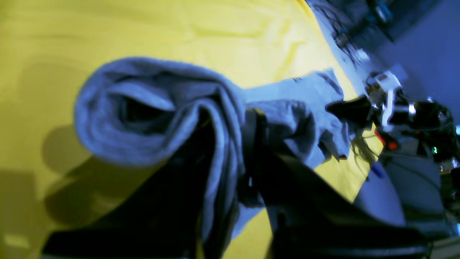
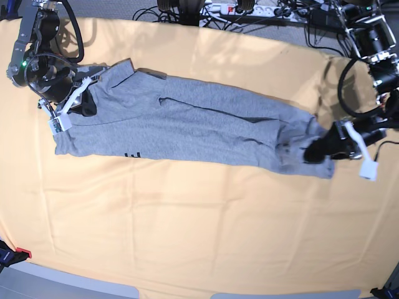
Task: Layout the t-shirt on the table in an organized manner, then fold the t-shirt properly
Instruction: 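Fold the hem end over toward the collar end with the left gripper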
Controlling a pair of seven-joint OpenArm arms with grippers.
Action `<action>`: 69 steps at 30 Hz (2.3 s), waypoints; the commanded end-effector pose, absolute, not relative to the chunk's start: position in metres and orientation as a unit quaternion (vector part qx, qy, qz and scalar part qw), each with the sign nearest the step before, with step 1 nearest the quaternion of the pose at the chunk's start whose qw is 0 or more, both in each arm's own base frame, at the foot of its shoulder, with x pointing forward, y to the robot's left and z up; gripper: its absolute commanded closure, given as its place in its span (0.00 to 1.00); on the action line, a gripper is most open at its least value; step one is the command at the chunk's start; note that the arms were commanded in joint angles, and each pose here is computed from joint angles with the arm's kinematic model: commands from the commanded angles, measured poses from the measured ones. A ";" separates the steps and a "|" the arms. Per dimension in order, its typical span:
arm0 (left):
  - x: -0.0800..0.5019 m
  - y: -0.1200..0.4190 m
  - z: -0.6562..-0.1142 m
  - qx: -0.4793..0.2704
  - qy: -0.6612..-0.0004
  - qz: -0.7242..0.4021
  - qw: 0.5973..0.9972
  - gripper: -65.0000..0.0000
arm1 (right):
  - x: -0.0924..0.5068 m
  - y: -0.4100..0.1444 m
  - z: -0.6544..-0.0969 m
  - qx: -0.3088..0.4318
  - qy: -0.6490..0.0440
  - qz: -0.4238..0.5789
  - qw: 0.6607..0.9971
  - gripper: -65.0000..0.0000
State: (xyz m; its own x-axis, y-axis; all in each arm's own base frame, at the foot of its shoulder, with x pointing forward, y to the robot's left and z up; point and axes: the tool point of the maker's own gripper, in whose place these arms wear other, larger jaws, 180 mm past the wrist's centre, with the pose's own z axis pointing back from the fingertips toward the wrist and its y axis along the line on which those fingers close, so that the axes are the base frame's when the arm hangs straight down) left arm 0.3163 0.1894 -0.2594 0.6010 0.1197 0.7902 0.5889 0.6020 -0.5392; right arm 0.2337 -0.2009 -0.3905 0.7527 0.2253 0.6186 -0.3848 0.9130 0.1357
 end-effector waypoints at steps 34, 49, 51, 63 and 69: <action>0.296 -0.017 -0.253 -0.608 -0.334 -0.225 0.684 0.24 | 0.226 -0.208 -0.395 0.112 -0.284 0.175 0.936 1.00; 0.308 -0.008 -0.228 -0.606 -0.377 -0.248 0.656 0.24 | 0.226 -0.208 -0.395 0.112 -0.284 0.174 0.936 1.00; 0.320 0.006 -0.218 -0.597 -0.402 -0.236 0.653 0.24 | 0.226 -0.208 -0.395 0.112 -0.284 0.174 0.936 1.00; 0.344 0.070 -0.223 -0.507 -0.433 -0.233 0.708 0.55 | 0.226 -0.208 -0.395 0.112 -0.284 0.174 0.936 1.00; 0.345 0.103 -0.225 -0.466 -0.432 -0.241 0.734 1.00 | 0.231 -0.207 -0.391 0.114 -0.291 0.174 0.934 1.00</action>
